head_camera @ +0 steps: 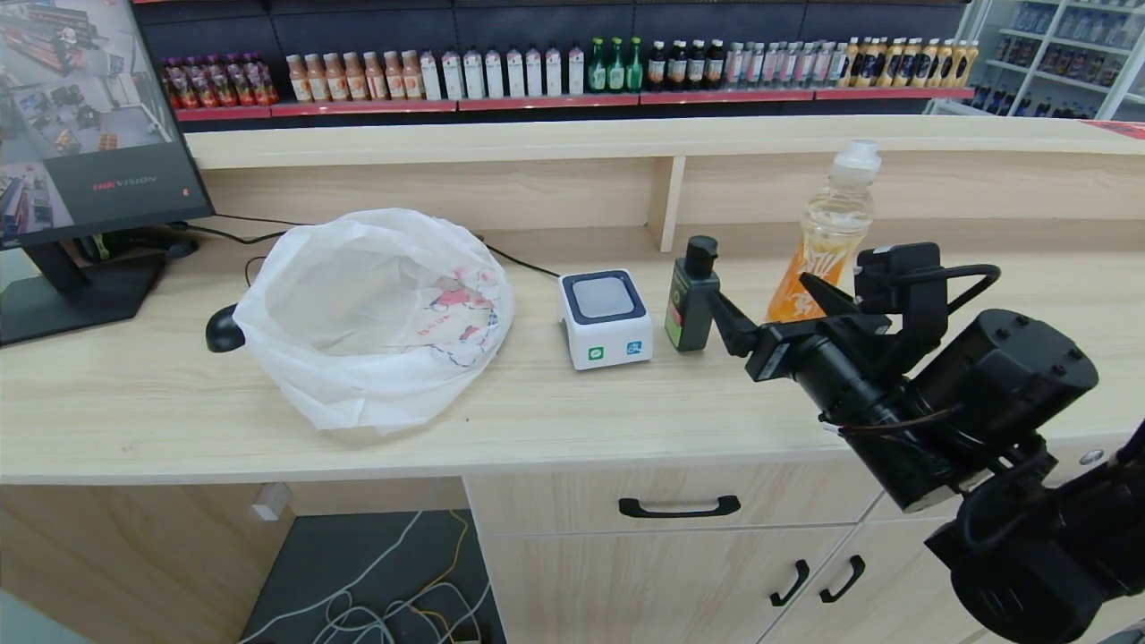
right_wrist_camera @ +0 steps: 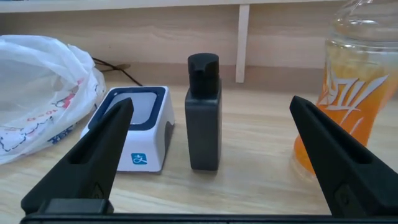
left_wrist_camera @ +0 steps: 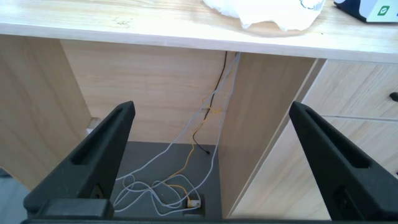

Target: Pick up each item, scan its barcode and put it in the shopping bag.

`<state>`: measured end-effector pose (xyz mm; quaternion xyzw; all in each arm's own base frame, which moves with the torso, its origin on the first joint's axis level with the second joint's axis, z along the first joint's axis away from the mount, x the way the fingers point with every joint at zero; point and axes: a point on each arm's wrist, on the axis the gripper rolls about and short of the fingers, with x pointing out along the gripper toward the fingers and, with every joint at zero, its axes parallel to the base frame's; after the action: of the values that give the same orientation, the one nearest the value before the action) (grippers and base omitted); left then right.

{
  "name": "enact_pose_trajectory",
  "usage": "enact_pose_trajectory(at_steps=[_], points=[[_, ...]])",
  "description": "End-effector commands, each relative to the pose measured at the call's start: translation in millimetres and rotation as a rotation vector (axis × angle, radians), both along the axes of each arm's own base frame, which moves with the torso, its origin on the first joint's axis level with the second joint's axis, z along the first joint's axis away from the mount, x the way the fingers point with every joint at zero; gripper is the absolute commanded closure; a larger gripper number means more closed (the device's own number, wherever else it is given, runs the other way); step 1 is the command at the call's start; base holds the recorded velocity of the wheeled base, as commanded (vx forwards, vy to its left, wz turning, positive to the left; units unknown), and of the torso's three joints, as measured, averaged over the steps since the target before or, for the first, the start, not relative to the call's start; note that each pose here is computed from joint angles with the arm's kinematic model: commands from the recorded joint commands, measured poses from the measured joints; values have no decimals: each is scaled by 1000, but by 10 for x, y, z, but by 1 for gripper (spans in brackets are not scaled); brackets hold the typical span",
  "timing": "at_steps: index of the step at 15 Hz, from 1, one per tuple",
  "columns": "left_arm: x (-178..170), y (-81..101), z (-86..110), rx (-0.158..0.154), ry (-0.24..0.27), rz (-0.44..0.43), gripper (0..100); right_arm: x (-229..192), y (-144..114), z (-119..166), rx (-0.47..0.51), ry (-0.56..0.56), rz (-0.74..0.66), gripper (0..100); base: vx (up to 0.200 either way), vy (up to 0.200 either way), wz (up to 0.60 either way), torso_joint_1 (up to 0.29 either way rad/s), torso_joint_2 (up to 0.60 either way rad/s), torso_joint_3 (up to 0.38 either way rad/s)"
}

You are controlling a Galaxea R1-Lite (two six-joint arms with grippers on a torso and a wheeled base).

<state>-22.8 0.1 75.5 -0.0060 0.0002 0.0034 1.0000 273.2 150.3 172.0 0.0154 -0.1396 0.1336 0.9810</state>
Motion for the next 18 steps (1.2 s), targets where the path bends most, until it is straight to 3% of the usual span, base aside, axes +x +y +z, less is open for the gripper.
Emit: enact_pose_trajectory(at_steps=[1, 10, 18], points=[[0, 0, 0, 0, 0, 1, 0, 100, 127, 21, -13, -4, 18, 0, 0, 0, 0, 0, 0, 0], [0, 0, 0, 0, 0, 1, 0, 577, 409, -79, -2, 54, 13, 0, 0, 0, 0, 0, 0, 0], [0, 0, 0, 0, 0, 1, 0, 861, 348, -113, 27, 91, -21, 0, 0, 0, 0, 0, 0, 0]])
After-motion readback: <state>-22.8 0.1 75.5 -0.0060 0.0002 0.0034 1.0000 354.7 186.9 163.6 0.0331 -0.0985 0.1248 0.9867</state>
